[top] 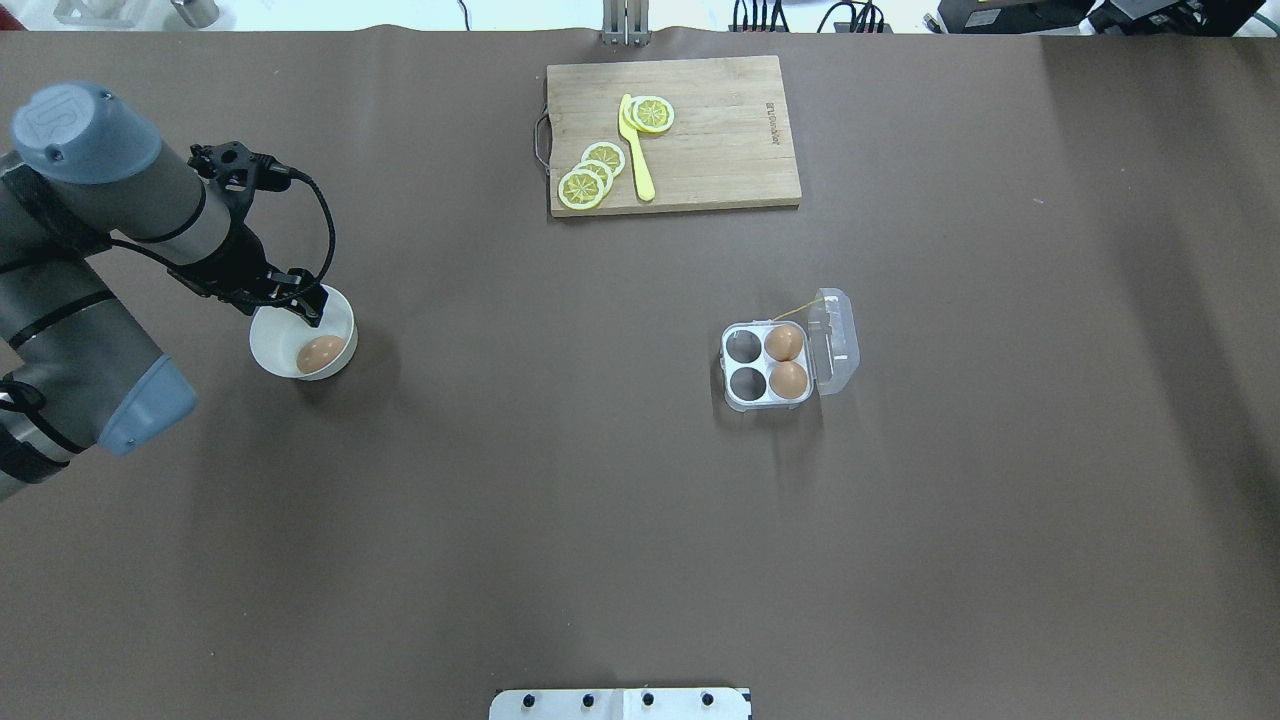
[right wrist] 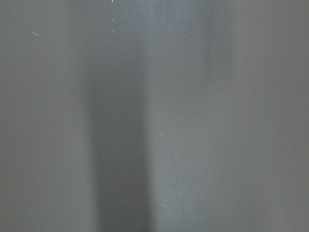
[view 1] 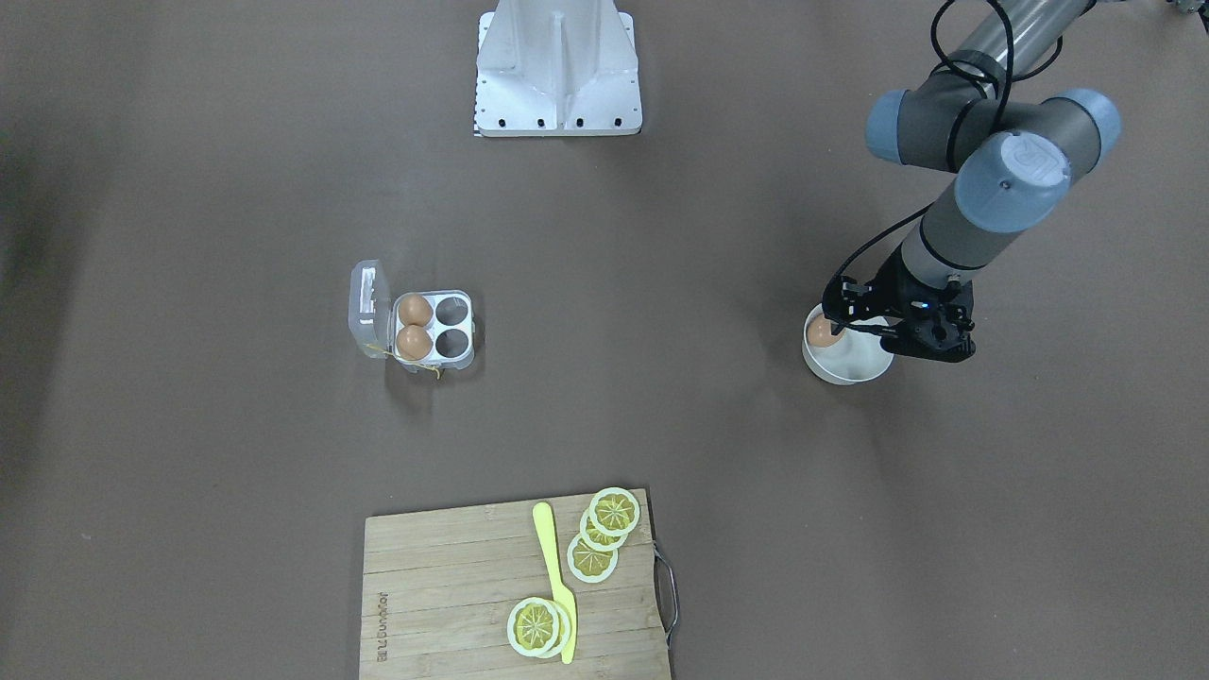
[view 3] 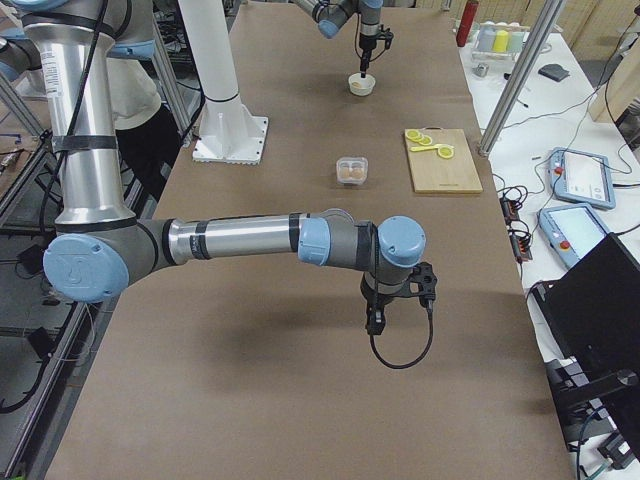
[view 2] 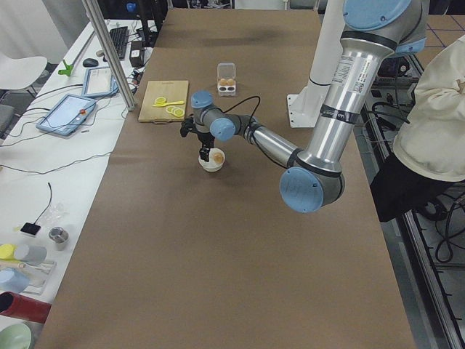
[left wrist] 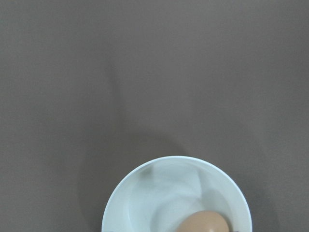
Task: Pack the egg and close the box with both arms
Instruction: 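Close the left gripper on the brown egg inside the white bowl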
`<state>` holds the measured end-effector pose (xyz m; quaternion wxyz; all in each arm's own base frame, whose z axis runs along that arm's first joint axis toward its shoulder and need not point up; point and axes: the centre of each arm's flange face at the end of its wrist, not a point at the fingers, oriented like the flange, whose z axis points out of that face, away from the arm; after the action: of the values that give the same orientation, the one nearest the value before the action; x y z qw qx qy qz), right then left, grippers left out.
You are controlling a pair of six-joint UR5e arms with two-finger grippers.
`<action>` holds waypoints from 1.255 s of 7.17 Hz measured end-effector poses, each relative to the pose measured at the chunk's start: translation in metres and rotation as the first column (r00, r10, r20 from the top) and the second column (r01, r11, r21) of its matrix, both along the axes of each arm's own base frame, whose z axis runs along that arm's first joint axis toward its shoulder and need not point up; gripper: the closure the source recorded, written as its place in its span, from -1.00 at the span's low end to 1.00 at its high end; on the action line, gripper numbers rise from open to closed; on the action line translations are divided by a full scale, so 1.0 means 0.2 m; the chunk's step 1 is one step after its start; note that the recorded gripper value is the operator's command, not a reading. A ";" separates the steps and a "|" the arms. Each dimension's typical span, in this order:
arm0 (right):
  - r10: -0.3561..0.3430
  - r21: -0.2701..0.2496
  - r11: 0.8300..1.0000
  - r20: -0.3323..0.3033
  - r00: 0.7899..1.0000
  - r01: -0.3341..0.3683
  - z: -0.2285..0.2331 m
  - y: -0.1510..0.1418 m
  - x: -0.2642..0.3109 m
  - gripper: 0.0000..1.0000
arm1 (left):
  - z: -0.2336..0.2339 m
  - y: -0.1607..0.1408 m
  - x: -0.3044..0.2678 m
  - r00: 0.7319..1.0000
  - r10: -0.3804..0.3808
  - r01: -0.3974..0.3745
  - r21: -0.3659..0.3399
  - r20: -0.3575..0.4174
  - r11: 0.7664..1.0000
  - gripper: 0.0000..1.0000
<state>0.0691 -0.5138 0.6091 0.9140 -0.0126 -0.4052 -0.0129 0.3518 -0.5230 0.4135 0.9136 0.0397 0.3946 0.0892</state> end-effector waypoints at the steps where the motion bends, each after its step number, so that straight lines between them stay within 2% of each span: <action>1: 0.000 0.000 1.000 0.000 1.000 0.000 0.00 0.00 0.00 -1.00 | 0.01 0.01 0.03 1.000 0.008 -0.008 0.000 0.006 1.000 -0.64; 9: 0.000 0.005 1.000 0.002 1.000 0.000 -0.01 0.00 0.00 -1.00 | 0.04 0.05 0.13 0.999 0.029 -0.029 0.005 0.027 1.000 -0.62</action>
<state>0.0690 -0.5145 0.6068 0.9138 -0.0105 -0.4059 -0.0139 0.3781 -0.5134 0.4212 0.9175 0.0352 0.3825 0.1038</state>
